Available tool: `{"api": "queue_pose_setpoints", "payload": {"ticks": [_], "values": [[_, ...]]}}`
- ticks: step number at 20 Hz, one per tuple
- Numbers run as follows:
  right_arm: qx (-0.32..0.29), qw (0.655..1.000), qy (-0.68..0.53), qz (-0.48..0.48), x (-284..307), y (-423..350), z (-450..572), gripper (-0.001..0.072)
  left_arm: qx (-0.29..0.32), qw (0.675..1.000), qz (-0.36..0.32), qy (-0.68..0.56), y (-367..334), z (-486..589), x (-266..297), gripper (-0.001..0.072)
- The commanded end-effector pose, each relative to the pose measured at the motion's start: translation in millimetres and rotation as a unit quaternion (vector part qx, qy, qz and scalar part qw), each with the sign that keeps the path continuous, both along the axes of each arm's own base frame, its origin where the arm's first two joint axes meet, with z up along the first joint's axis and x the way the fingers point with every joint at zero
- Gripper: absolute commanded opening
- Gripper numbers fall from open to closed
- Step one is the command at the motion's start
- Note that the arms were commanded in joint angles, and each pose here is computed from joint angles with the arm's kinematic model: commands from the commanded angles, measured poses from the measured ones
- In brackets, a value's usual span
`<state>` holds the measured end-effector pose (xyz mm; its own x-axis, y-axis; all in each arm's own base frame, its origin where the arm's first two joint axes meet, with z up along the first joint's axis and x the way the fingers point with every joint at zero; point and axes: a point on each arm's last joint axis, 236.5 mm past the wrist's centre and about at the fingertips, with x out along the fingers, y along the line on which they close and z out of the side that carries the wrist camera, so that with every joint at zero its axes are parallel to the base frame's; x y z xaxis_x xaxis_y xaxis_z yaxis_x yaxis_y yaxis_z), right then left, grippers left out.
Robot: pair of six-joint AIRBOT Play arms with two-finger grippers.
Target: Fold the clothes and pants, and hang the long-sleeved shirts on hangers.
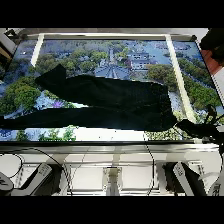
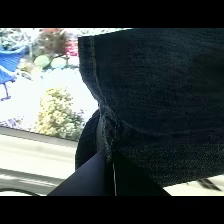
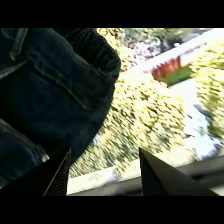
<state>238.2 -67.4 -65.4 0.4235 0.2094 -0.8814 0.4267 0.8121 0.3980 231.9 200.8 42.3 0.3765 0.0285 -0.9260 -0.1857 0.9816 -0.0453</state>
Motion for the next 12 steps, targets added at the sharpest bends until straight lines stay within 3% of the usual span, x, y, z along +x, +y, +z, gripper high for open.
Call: {"api": "queue_pose_setpoints", "payload": {"ticks": [1,7,9,10,12], "values": [[0.060,0.998,-0.018,-0.022,22,8,-19,0.0485,0.004,1.000,0.003,-0.001,3,-2,-1,0.0024],[0.088,0.995,-0.020,-0.051,37,3,-44,0.0436,-0.001,1.000,0.009,0.000,2,-2,-1,0.0023],[0.094,0.993,-0.039,-0.059,49,4,-44,0.0366,-0.002,1.000,0.010,-0.001,2,-2,-1,0.0023],[0.099,0.992,-0.045,-0.060,54,8,-44,0.0326,-0.005,1.000,0.010,-0.007,0,-1,2,0.0023],[0.118,0.990,-0.054,-0.055,68,21,-40,0.0067,-0.018,0.999,0.011,-0.028,-5,3,11,0.0023]]}}
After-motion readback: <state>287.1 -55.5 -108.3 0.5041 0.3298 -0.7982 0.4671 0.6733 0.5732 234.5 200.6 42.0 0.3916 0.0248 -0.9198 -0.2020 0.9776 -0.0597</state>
